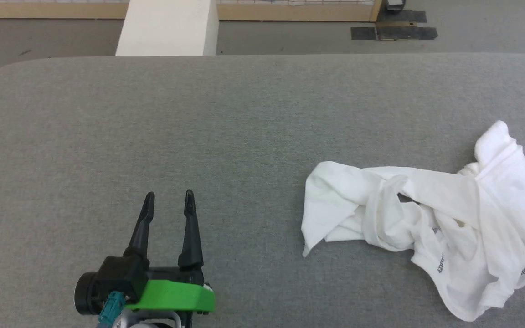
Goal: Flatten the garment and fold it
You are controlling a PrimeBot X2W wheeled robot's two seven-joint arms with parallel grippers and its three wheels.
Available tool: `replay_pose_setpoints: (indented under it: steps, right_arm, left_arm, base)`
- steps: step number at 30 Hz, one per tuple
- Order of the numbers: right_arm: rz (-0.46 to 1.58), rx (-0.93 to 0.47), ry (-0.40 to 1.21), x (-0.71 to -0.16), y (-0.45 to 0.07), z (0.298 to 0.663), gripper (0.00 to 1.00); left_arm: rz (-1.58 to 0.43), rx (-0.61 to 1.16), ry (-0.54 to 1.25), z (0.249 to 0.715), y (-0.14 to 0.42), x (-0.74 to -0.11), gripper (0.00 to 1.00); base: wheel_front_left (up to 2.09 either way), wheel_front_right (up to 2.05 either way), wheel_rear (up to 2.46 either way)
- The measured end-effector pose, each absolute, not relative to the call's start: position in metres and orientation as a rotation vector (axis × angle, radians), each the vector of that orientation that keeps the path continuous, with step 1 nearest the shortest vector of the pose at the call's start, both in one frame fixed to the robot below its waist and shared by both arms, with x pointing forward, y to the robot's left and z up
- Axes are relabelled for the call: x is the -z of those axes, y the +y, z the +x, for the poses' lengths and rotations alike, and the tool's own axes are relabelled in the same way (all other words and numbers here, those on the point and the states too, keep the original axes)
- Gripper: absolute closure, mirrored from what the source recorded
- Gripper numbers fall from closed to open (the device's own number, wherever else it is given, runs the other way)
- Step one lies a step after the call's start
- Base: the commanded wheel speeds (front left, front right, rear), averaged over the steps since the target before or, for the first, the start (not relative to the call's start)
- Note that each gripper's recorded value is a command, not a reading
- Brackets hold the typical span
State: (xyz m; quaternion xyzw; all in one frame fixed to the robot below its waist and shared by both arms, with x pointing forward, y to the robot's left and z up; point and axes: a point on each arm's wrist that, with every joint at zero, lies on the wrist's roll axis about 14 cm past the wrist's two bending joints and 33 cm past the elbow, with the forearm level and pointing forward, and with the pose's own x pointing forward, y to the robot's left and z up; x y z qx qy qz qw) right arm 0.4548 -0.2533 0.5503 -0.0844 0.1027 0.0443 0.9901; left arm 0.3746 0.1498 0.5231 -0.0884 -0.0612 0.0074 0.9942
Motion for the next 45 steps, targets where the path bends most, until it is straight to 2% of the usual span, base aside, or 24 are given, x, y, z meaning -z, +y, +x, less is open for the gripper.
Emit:
replay_pose_setpoints:
  steps: [6, 14, 25, 32, 33, 34, 35, 41, 45]
  right_arm:
    - [-0.141, -0.143, 0.243, -0.534, -0.233, 0.449, 0.00]
    - [-0.257, -0.384, 0.577, -0.465, -0.187, 0.443, 0.00]
    - [-0.469, -0.612, 0.803, -0.411, -0.155, 0.456, 0.00]
    - [-0.521, -0.688, 0.909, -0.379, -0.145, 0.456, 0.00]
    - [-0.523, -0.692, 0.916, -0.376, -0.144, 0.458, 0.22]
    - [-0.522, -0.695, 0.915, -0.375, -0.143, 0.460, 0.58]
    - [-0.525, -0.699, 0.908, -0.374, -0.142, 0.463, 1.00]
    - [-0.512, -0.683, 0.819, -0.379, -0.139, 0.481, 1.00]
    - [-0.446, -0.643, 0.670, -0.406, -0.134, 0.499, 1.00]
  left_arm:
    - [-0.187, 0.019, -0.102, 0.383, 0.138, -0.516, 0.00]
    - [-0.186, 0.016, -0.074, 0.389, 0.138, -0.506, 0.00]
    - [-0.185, -0.030, -0.043, 0.393, 0.148, -0.496, 0.00]
    - [-0.174, -0.066, -0.020, 0.391, 0.157, -0.489, 0.00]
    - [-0.172, -0.071, -0.017, 0.391, 0.158, -0.488, 0.00]
    - [-0.171, -0.076, -0.013, 0.390, 0.160, -0.487, 0.00]
    - [-0.169, -0.081, -0.010, 0.390, 0.161, -0.486, 0.00]
    - [-0.166, -0.089, -0.005, 0.390, 0.162, -0.484, 0.00]
    - [-0.167, -0.087, -0.026, 0.390, 0.163, -0.490, 0.00]
  base:
    - [0.00, 0.00, 0.00]
    - [0.00, 0.00, 0.00]
    - [0.00, 0.00, 0.00]
    - [0.00, 0.00, 0.00]
    - [0.00, 0.00, 0.00]
    - [0.00, 0.00, 0.00]
    - [0.00, 0.00, 0.00]
    - [0.00, 0.00, 0.00]
    - [0.00, 0.00, 0.00]
